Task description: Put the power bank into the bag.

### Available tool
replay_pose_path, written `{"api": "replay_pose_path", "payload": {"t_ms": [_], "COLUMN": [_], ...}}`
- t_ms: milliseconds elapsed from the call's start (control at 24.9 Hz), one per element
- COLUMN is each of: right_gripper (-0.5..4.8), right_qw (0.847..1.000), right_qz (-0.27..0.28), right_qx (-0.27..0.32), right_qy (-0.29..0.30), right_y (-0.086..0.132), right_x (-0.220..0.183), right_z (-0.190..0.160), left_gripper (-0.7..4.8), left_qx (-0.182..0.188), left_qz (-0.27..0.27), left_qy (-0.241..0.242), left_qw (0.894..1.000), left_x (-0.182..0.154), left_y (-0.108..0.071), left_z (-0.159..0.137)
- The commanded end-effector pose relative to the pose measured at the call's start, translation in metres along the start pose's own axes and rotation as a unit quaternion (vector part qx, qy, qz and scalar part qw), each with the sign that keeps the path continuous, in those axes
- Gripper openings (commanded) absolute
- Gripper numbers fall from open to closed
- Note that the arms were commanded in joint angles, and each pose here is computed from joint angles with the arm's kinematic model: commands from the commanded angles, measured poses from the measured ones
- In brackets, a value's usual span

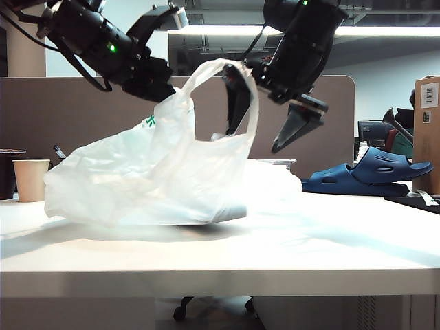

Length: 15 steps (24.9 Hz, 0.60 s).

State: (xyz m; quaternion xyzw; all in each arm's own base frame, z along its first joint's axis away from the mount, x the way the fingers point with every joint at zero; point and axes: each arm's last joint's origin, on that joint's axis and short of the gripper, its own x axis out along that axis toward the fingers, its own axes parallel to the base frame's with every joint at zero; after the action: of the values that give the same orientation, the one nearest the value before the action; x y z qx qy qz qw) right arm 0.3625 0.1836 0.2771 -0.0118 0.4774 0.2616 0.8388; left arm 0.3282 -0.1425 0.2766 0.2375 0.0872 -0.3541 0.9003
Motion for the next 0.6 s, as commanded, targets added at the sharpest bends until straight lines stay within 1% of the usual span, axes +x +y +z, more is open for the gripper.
{"api": "replay_pose_path", "payload": {"t_ms": [40, 80, 121, 201, 322, 402, 442, 563, 603], "right_gripper": [4.79, 4.79, 4.79, 4.79, 4.79, 4.79, 4.79, 4.79, 4.79], "right_qw": [0.999, 0.999, 0.998, 0.998, 0.995, 0.995, 0.994, 0.993, 0.993], "right_qz": [-0.047, -0.05, -0.052, -0.064, -0.089, -0.093, -0.097, -0.104, -0.105], "right_qx": [0.004, 0.007, 0.01, 0.017, 0.02, 0.02, 0.02, 0.022, 0.021], "right_qy": [-0.017, -0.016, -0.015, -0.014, -0.027, -0.032, -0.035, -0.042, -0.044], "right_y": [-0.011, -0.014, -0.017, -0.023, -0.03, -0.031, -0.032, -0.035, -0.036], "right_x": [-0.013, -0.014, -0.014, -0.013, -0.011, -0.008, -0.008, -0.005, -0.004], "right_z": [0.004, 0.003, 0.003, 0.003, 0.006, 0.007, 0.008, 0.009, 0.01], "left_gripper": [0.02, 0.14, 0.37, 0.97, 0.99, 1.01, 1.16, 1.89, 2.23], "left_qx": [-0.007, -0.011, -0.015, -0.031, -0.046, -0.05, -0.053, -0.051, -0.049], "left_qz": [-0.019, -0.021, -0.025, -0.04, -0.081, -0.102, -0.114, -0.137, -0.143], "left_qy": [-0.029, -0.032, -0.037, -0.05, -0.074, -0.085, -0.092, -0.105, -0.11], "left_qw": [0.999, 0.999, 0.999, 0.997, 0.993, 0.99, 0.988, 0.984, 0.982], "left_x": [-0.009, -0.011, -0.012, -0.016, -0.02, -0.021, -0.023, -0.025, -0.028], "left_y": [0.002, 0.002, 0.001, 0.001, -0.001, -0.002, -0.003, -0.004, -0.004], "left_z": [0.01, 0.011, 0.012, 0.016, 0.021, 0.022, 0.024, 0.026, 0.028]}}
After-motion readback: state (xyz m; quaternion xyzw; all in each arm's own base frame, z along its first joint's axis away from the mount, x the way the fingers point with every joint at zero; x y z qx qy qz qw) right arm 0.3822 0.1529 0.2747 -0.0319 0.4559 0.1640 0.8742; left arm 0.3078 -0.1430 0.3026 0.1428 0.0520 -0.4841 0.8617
